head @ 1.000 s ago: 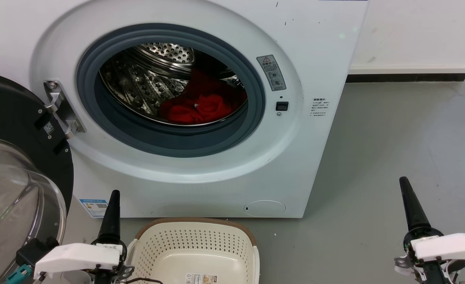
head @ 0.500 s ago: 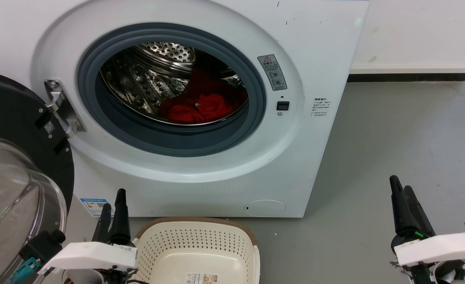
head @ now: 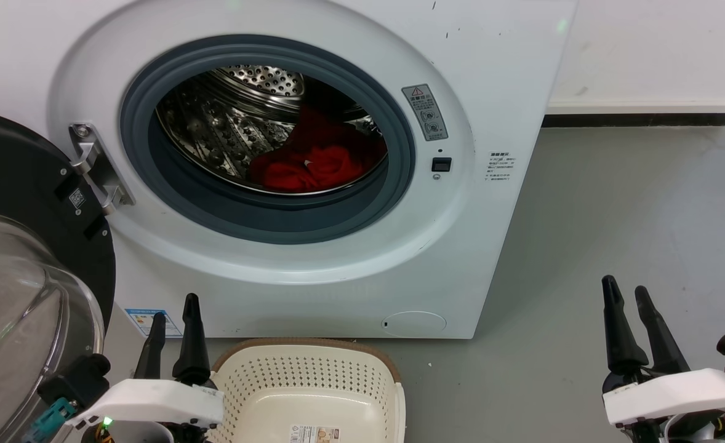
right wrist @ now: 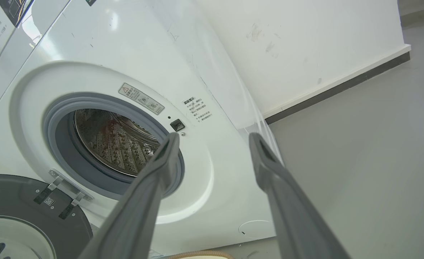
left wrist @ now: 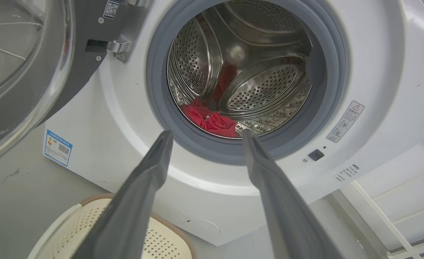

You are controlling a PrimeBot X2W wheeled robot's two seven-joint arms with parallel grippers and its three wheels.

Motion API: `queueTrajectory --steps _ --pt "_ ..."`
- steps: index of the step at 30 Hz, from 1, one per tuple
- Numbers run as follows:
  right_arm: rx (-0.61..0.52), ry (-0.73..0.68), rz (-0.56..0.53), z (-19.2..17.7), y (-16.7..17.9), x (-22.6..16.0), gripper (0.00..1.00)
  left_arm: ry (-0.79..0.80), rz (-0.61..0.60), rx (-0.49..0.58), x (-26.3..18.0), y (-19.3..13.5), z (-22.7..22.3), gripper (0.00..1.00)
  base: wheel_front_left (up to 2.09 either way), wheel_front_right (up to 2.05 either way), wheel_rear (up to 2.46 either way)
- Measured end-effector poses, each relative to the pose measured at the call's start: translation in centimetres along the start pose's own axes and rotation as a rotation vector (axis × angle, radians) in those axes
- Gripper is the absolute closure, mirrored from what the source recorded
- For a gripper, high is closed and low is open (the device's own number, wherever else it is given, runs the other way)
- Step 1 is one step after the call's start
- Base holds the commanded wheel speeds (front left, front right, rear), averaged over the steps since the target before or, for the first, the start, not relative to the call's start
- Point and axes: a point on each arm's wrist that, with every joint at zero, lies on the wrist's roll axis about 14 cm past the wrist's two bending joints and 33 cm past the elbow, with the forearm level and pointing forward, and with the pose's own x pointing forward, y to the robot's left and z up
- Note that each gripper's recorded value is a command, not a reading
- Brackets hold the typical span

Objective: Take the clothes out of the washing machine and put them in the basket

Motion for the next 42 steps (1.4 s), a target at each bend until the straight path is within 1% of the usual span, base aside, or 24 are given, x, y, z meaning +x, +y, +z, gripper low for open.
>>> queueTrajectory --steps 18,42 --pt "-0.221 -0.032 0.052 0.5 1.3 -0.3 0.00 -0.044 -0.018 0.203 -0.7 -0.2 0.5 0.00 0.00 0.00 0.00" --pt "-0.448 -0.065 0.113 0.7 2.6 -0.8 0.00 -0.098 -0.058 0.421 -1.3 -0.7 1.2 0.00 0.00 0.00 0.00"
